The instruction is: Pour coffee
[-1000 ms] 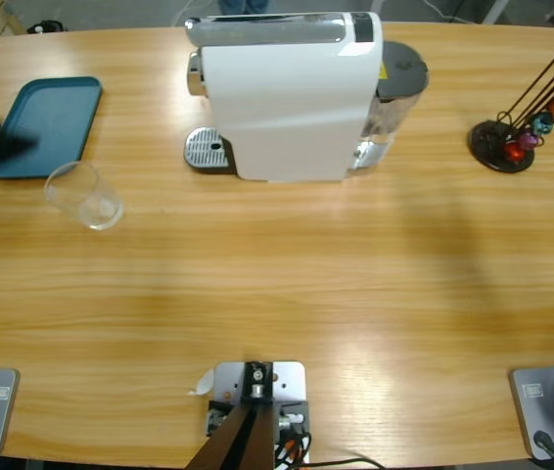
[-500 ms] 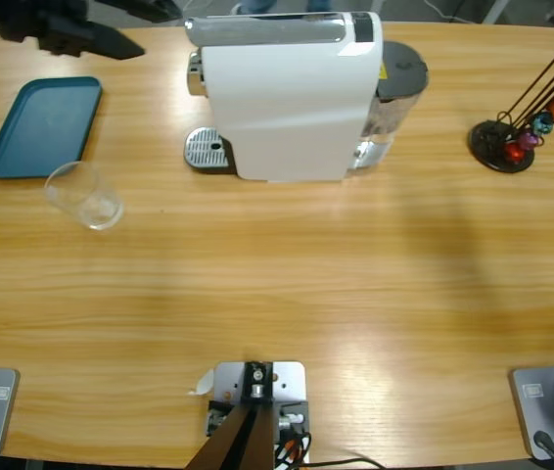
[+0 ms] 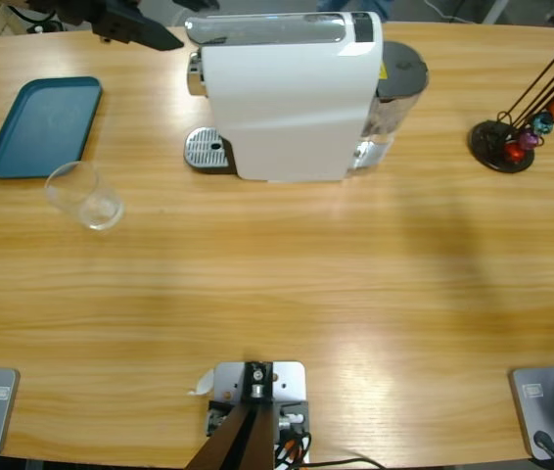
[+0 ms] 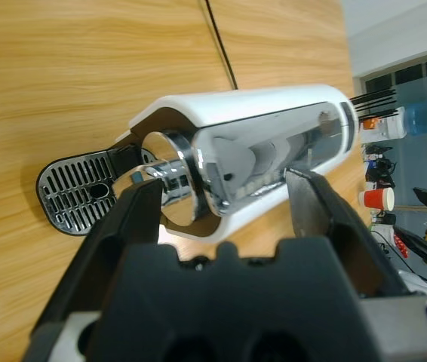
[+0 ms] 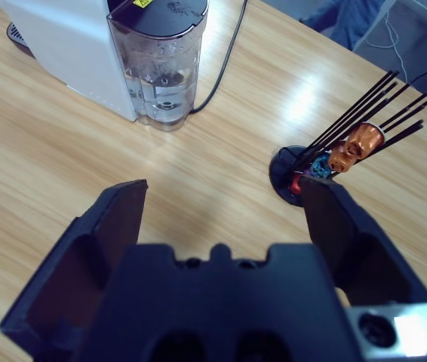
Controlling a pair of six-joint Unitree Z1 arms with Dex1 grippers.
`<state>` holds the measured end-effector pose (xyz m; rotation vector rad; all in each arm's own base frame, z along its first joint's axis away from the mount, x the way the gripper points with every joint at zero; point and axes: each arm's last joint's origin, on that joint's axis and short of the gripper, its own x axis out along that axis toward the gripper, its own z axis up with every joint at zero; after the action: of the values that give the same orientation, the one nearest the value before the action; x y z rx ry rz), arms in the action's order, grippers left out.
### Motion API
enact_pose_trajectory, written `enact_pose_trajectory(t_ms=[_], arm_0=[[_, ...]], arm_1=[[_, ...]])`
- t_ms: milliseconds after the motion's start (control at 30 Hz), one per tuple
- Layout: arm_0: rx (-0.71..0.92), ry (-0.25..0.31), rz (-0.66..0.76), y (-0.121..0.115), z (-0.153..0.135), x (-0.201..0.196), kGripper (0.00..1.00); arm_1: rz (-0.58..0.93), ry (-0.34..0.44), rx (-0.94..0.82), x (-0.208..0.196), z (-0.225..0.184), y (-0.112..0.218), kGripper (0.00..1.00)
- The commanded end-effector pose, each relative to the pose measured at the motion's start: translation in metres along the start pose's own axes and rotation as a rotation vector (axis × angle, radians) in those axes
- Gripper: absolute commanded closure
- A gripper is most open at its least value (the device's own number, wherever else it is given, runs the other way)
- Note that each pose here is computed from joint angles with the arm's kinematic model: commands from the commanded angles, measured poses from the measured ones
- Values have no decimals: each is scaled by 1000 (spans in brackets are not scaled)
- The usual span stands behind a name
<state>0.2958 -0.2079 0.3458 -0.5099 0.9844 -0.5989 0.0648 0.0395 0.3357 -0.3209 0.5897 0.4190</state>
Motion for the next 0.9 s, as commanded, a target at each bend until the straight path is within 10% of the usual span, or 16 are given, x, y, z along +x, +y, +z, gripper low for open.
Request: enact_pose_trajectory(t_ms=[33,167,900], arm_0=[[-40,44,28,16,3,25,521],[-43,40,30,17,4,24,885],[-17,-4,-35,7,5,2,1000]], arm_1=[[-25,47,1,10,-3,2,110],[-26,47,1,10,-4,2,110],[-26,45,1,10,-3,2,110]])
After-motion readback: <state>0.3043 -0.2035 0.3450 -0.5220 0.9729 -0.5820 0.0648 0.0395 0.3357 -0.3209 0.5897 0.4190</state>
